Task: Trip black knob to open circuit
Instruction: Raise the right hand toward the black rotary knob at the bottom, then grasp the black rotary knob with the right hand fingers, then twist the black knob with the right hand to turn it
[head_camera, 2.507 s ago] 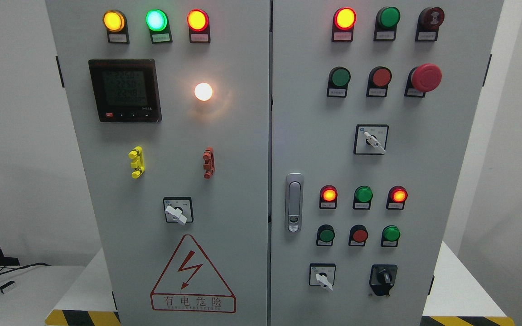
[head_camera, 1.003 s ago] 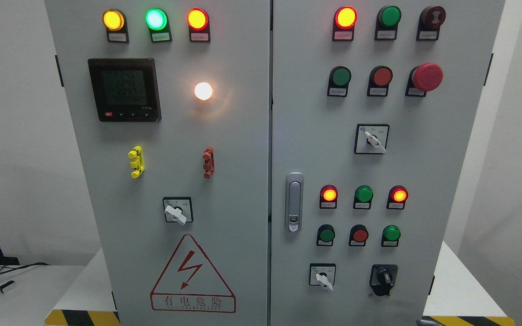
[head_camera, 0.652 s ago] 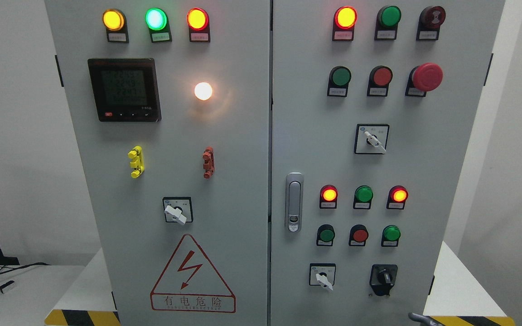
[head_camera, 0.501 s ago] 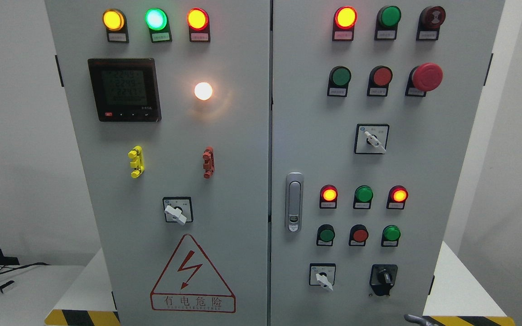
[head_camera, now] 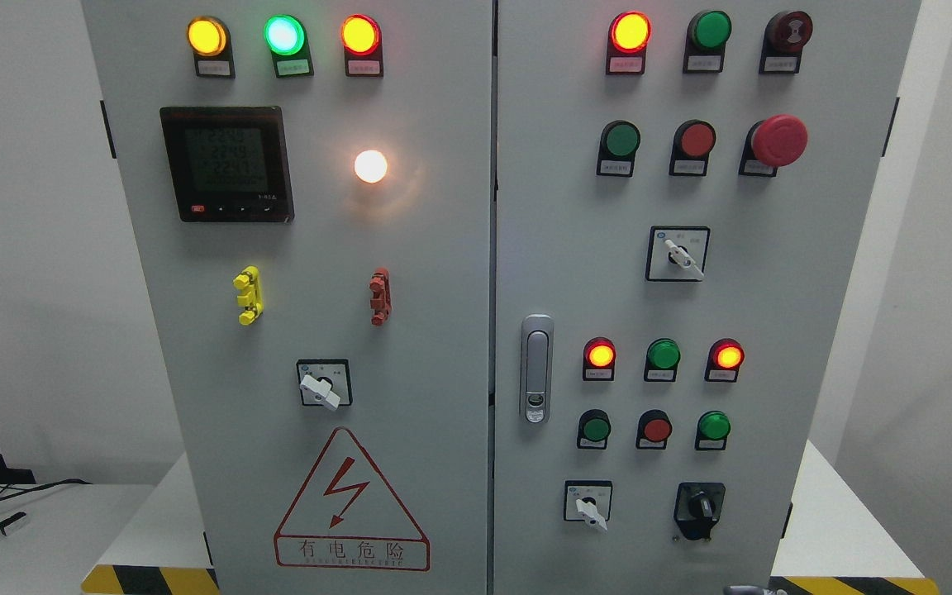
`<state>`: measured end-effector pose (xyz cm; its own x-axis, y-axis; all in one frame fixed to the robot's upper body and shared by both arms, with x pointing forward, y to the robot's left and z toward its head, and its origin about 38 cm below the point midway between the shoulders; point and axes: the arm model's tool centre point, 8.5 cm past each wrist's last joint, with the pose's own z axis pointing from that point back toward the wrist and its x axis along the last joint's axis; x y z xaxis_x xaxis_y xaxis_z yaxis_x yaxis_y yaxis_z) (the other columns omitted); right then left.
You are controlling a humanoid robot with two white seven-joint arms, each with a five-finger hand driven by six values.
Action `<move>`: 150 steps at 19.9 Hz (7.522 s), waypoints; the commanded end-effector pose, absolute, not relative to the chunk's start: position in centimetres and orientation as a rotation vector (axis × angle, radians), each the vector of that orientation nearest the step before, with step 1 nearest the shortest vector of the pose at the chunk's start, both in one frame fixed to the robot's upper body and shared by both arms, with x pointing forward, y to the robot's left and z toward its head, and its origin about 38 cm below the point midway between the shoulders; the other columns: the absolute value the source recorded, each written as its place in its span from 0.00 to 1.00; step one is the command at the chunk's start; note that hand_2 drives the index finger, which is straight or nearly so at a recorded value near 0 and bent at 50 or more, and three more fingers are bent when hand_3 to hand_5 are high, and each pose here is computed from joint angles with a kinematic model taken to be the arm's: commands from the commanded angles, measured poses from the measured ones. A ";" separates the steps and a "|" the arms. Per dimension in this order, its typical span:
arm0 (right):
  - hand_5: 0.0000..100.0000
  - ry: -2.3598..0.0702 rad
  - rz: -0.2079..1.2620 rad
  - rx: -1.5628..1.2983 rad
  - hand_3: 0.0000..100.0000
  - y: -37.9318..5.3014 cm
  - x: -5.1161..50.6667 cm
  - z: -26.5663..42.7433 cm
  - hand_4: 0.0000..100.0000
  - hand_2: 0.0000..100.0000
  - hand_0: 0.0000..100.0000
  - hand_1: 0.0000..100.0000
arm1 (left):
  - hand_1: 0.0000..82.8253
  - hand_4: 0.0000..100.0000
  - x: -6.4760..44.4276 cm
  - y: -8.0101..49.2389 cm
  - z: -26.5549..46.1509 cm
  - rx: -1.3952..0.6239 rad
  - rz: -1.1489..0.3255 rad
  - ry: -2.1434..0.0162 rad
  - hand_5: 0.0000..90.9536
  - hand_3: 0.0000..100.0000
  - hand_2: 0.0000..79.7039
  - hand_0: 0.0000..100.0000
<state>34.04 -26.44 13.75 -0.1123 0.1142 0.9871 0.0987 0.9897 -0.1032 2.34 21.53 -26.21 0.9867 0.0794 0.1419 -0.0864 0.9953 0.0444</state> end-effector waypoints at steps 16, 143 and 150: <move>0.97 -1.686 0.003 -0.196 1.00 -26.7 37.1 14.2 1.00 0.45 0.22 0.72 | 0.47 0.00 2.4 21.5 -26.2 0.049 0.053 -0.141 0.00 0.00 0.00 0.12; 0.96 -1.692 0.075 -0.083 1.00 -21.6 40.9 15.4 1.00 0.43 0.26 0.68 | 0.47 0.00 2.4 21.5 -26.2 0.049 0.053 -0.141 0.00 0.00 0.00 0.12; 0.96 -1.696 0.070 -0.083 1.00 -21.6 41.0 15.5 1.00 0.43 0.25 0.68 | 0.47 0.00 2.4 21.4 -26.2 0.047 0.053 -0.141 0.00 0.00 0.00 0.12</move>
<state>40.94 -22.25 15.48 -0.1233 0.0882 0.9884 0.0133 0.9961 -0.0872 2.34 21.53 -26.21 0.9867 0.0794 0.1419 -0.0864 0.9953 0.0444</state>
